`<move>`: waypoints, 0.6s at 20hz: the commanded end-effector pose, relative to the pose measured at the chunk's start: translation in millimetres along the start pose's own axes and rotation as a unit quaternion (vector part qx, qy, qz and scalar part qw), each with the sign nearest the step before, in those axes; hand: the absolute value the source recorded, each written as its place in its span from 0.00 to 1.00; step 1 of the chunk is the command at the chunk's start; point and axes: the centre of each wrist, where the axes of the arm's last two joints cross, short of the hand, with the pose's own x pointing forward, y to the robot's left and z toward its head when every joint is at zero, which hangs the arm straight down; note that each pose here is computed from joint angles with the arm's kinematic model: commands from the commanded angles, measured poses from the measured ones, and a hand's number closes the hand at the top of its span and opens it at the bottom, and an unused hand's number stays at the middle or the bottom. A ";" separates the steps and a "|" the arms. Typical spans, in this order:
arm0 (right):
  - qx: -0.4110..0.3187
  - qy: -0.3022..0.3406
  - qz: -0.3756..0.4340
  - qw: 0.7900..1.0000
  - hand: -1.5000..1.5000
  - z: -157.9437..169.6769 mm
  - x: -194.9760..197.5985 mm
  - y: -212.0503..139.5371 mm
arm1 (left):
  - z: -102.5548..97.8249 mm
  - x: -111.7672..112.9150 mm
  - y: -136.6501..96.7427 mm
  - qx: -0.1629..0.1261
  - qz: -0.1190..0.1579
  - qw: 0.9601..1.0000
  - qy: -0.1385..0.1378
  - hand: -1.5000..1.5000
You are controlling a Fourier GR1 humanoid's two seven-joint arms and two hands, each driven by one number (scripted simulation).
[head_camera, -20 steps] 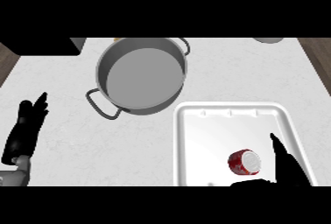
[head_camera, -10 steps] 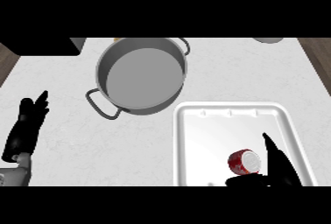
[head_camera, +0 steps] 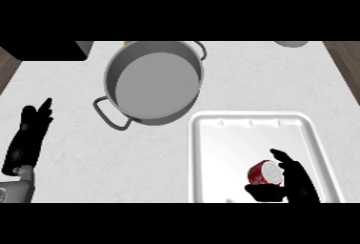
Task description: Pick the can from the tray and place it in the pot
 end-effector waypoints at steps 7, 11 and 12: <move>-0.081 -0.040 0.046 0.995 1.00 -0.5 -1.9 5.2 | -11.1 -13.3 8.9 0.006 0.009 1.000 -0.004 0.50; -0.112 -0.049 0.066 0.990 1.00 1.1 -17.2 -17.1 | -5.9 5.0 -0.1 0.002 -0.002 1.000 0.008 0.50; -0.129 -0.056 0.052 0.989 1.00 -4.0 -5.4 9.4 | -5.3 -12.4 3.2 -0.003 0.002 1.000 -0.002 0.50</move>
